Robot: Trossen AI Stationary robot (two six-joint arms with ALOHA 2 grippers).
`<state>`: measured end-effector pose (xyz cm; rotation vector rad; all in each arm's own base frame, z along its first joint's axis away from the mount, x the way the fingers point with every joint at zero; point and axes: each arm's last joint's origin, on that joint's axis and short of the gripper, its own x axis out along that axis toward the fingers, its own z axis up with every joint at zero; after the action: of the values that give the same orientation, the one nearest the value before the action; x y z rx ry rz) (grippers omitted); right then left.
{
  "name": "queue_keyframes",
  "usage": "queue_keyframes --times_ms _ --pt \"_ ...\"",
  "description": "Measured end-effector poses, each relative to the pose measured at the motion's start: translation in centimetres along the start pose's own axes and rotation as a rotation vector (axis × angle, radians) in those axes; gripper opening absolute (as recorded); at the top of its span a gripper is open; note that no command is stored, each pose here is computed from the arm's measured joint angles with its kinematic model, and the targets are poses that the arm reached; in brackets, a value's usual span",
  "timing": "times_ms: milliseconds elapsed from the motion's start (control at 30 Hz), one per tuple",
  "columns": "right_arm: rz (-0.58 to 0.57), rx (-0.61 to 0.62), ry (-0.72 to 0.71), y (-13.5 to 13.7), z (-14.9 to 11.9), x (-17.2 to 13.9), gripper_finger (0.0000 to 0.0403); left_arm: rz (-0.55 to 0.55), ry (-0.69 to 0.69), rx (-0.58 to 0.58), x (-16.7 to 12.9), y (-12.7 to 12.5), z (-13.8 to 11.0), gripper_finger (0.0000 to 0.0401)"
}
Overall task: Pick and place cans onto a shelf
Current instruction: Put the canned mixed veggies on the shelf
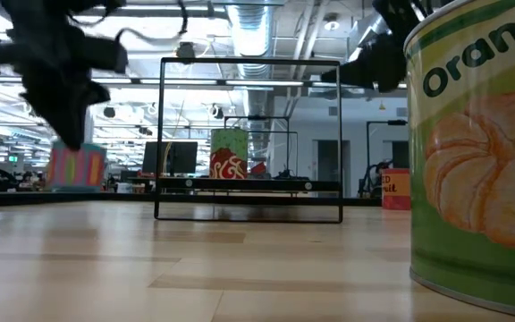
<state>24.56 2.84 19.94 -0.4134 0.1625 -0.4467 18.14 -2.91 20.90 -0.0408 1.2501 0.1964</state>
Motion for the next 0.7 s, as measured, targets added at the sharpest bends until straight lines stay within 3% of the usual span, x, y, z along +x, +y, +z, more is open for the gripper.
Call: queue_keyframes --times_ms 300,467,700 --pt "0.135 -0.001 0.039 0.7 5.0 -1.2 0.0009 -0.177 -0.233 0.164 -5.3 -0.9 0.2 0.0002" --pt "0.326 -0.009 0.047 2.2 7.7 -2.0 0.0009 -0.252 -0.349 0.349 -7.3 -3.7 1.6 0.0002" --pt "0.604 0.01 0.027 4.3 11.6 -1.9 0.0019 -0.355 -0.385 0.61 -9.8 -8.0 4.3 0.0001"
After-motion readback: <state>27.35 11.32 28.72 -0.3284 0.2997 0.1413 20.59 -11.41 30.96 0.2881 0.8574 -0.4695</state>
